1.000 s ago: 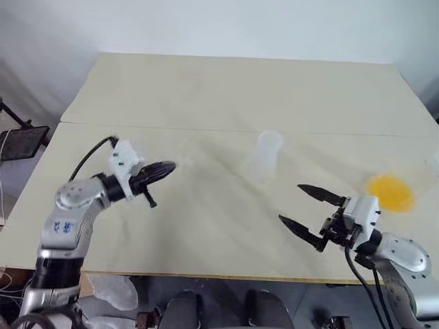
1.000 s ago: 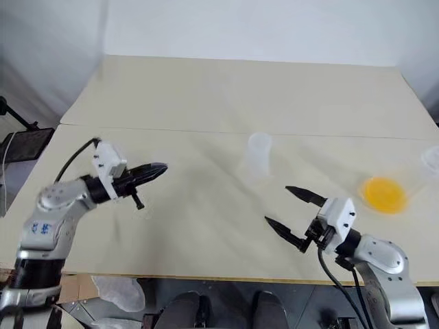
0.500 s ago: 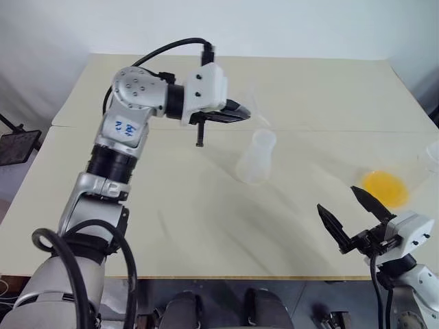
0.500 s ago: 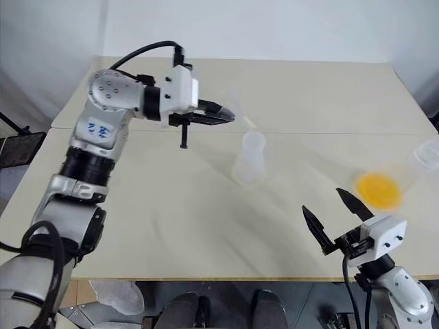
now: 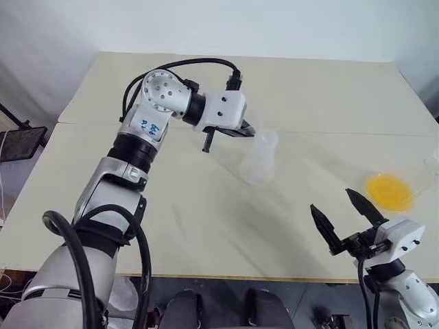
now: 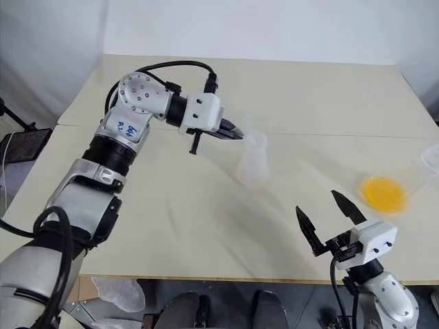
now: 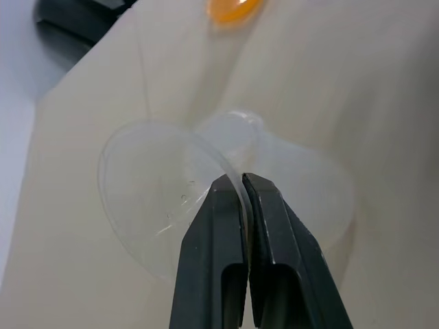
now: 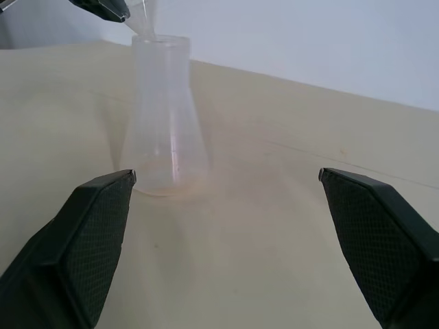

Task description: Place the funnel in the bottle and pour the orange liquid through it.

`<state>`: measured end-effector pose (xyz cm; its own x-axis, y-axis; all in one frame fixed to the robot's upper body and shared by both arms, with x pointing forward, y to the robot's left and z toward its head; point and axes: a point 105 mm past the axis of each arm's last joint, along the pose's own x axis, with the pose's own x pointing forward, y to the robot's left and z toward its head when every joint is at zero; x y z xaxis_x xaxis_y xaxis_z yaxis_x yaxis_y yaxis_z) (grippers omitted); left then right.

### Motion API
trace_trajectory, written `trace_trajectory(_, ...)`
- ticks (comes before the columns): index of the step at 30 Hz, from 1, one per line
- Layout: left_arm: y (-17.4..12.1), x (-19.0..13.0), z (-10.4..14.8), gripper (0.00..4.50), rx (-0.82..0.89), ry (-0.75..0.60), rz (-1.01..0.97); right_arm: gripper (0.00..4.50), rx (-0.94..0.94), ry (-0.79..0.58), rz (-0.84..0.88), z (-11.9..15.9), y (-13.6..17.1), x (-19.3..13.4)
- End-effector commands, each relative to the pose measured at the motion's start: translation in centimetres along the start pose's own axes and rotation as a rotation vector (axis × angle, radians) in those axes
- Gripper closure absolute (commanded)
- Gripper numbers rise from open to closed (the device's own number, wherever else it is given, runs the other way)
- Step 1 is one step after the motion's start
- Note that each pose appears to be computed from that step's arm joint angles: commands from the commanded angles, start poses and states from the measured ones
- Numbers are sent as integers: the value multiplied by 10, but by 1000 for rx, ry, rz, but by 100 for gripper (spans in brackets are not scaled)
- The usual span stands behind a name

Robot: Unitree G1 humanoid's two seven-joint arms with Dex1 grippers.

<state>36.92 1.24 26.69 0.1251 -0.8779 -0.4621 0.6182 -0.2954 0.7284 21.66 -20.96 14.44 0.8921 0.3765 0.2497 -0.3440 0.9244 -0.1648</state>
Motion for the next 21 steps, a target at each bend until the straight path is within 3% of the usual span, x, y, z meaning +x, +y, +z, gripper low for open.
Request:
trace_trajectory(1,13,3,15,398,17,-26,4,0,-13,-60,-2,13,7,2)
trace_trajectory(8,19,4,24,182,-53,-118,41,0,0,-65,-7,10,11,4)
trace_trajectory(13,12,-15,5,17,-292,-190,114,0,-8,-106,-56,15,-1,10)
trace_trajectory(21,-48,-67,-37,4,-510,-248,296,0,3,-179,-247,32,-44,0)
